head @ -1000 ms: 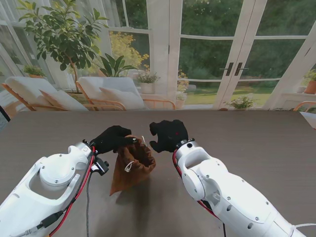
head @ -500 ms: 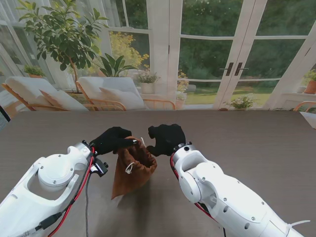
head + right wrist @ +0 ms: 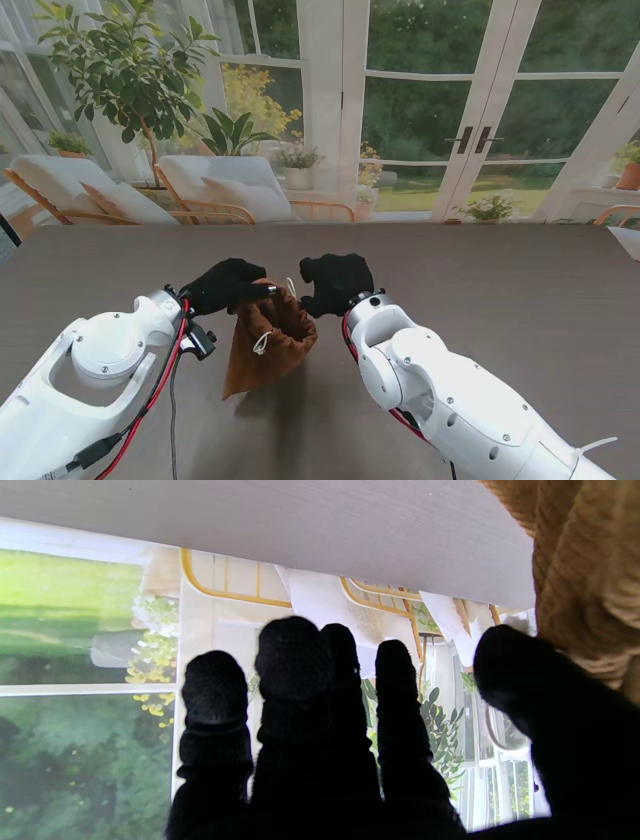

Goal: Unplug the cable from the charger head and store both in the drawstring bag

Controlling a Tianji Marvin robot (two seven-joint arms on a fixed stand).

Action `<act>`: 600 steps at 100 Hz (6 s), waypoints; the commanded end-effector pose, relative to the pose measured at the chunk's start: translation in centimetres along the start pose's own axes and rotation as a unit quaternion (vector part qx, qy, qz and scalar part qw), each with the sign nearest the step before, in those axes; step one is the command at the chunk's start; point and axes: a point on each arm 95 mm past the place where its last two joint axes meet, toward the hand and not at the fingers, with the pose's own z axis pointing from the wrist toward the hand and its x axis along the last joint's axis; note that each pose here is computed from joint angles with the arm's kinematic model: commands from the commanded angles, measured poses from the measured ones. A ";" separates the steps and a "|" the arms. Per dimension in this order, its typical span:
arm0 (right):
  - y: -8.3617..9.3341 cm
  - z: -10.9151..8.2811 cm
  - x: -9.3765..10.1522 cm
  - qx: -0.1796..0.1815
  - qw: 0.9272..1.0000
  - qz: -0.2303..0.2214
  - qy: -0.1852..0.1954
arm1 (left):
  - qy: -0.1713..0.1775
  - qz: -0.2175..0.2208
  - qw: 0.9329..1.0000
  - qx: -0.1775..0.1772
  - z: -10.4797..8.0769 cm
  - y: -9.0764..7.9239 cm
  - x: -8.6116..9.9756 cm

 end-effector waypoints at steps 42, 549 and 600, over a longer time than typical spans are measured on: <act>-1.3 -1.1 0.7 -0.004 0.998 0.055 0.025 | 0.001 -0.005 1.000 -0.014 0.2 0.2 0.6; 2.5 -1.2 0.0 -0.260 0.961 0.093 0.009 | -0.030 0.088 0.989 0.111 -5.7 1.2 -1.2; 2.6 -1.2 0.1 -0.252 0.963 0.094 0.003 | -0.034 0.170 0.982 0.078 -8.0 4.3 -1.2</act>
